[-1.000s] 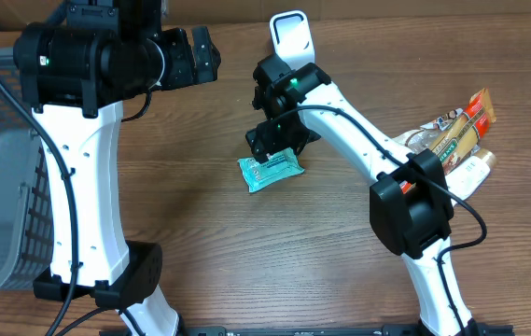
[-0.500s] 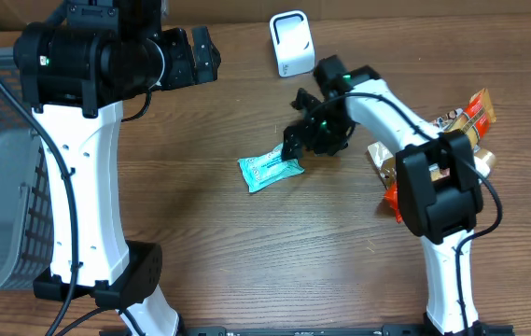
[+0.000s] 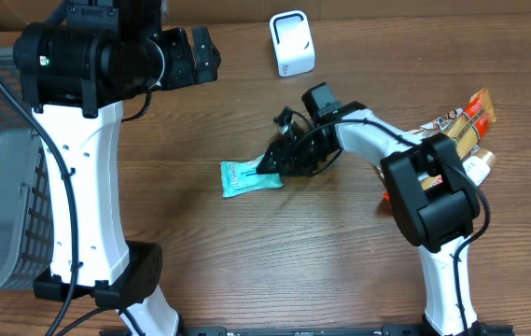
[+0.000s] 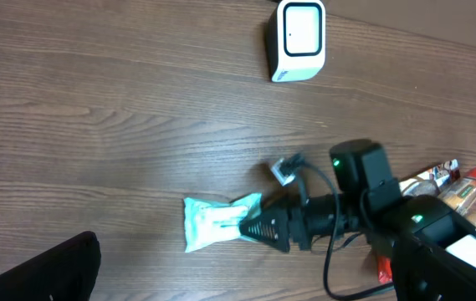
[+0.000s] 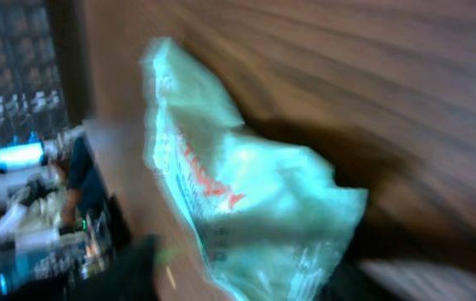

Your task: Scan the item barcode

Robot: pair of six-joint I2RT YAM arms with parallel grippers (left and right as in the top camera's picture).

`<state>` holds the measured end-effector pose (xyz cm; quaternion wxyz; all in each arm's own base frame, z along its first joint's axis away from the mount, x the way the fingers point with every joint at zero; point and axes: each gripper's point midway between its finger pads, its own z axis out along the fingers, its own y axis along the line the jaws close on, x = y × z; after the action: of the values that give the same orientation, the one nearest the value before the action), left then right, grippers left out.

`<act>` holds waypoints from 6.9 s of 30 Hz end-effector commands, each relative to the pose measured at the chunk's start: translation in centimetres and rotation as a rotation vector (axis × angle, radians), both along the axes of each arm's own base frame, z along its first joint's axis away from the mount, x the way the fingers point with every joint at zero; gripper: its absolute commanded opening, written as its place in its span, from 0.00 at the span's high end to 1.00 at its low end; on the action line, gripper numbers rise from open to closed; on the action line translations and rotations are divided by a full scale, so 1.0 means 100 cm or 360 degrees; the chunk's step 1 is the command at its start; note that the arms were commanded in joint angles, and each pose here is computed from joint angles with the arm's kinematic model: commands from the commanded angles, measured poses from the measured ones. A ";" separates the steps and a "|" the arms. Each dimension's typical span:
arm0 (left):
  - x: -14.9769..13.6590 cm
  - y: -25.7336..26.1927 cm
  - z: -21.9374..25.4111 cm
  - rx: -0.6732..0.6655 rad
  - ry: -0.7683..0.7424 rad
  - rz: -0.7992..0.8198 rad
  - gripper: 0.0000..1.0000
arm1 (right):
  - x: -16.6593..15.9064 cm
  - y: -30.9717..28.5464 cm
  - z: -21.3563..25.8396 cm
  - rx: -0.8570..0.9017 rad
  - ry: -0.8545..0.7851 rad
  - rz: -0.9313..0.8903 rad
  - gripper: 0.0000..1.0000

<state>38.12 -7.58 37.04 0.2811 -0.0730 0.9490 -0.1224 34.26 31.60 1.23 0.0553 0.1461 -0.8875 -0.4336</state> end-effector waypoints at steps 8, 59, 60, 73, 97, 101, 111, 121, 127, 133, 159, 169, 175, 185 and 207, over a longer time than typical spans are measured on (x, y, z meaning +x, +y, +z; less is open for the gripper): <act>0.003 0.000 -0.001 0.0024 -0.0008 -0.0016 0.00 | -0.005 -0.016 -0.044 -0.0261 0.0138 -0.0160 0.96; 0.003 0.000 -0.001 0.0023 -0.0008 -0.0017 0.01 | -0.090 -0.011 0.031 -0.1895 -0.1177 0.0275 0.16; 0.003 0.000 -0.001 0.0023 -0.0008 -0.0017 0.01 | -0.089 -0.010 0.029 -0.1860 -0.1129 0.0257 0.11; 0.003 0.000 -0.001 0.0023 -0.0008 -0.0017 0.00 | -0.059 -0.003 0.042 -0.1020 -0.0300 0.0084 0.09; 0.003 0.000 -0.001 0.0022 -0.0008 -0.0017 0.00 | -0.034 -0.038 0.036 -0.1080 -0.0380 0.0139 0.07; 0.003 0.000 -0.001 0.0022 -0.0008 -0.0017 0.01 | -0.016 -0.055 0.036 -0.1099 -0.0426 0.0127 0.07; 0.003 0.000 -0.001 0.0022 -0.0008 -0.0017 0.00 | -0.003 -0.071 0.041 -0.0918 -0.0260 -0.0005 0.77; 0.003 0.000 -0.001 0.0022 -0.0008 -0.0017 0.01 | -0.007 -0.048 0.047 -0.0764 -0.0246 0.0017 0.89; 0.003 0.000 -0.001 0.0022 -0.0008 -0.0017 0.01 | 0.001 -0.050 0.039 -0.0819 -0.0240 -0.0117 0.93; 0.003 0.000 -0.001 0.0022 -0.0008 -0.0017 0.00 | 0.003 -0.046 0.027 -0.0813 -0.0242 -0.0181 0.94; 0.003 0.000 -0.001 0.0022 -0.0008 -0.0017 0.01 | 0.011 -0.058 0.043 -0.0961 -0.0316 -0.0231 0.47; 0.003 0.000 -0.001 0.0022 -0.0008 -0.0017 0.01 | -0.008 -0.039 0.076 -0.0966 -0.0297 -0.0329 0.88; 0.003 0.000 -0.001 0.0022 -0.0008 -0.0017 0.00 | -0.006 -0.050 0.048 -0.1122 -0.0293 -0.0548 0.96; 0.003 0.000 -0.001 0.0022 -0.0008 -0.0017 0.01 | -0.006 -0.054 0.028 -0.1141 -0.0308 -0.0612 0.96; 0.003 0.000 -0.001 0.0022 -0.0008 -0.0017 0.00 | -0.018 -0.045 0.018 -0.1156 -0.0263 -0.0596 0.96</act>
<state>38.12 -7.58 37.04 0.2811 -0.0730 0.9490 -0.1224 32.71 27.19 3.33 -0.0506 -0.0055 -0.9952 -0.0840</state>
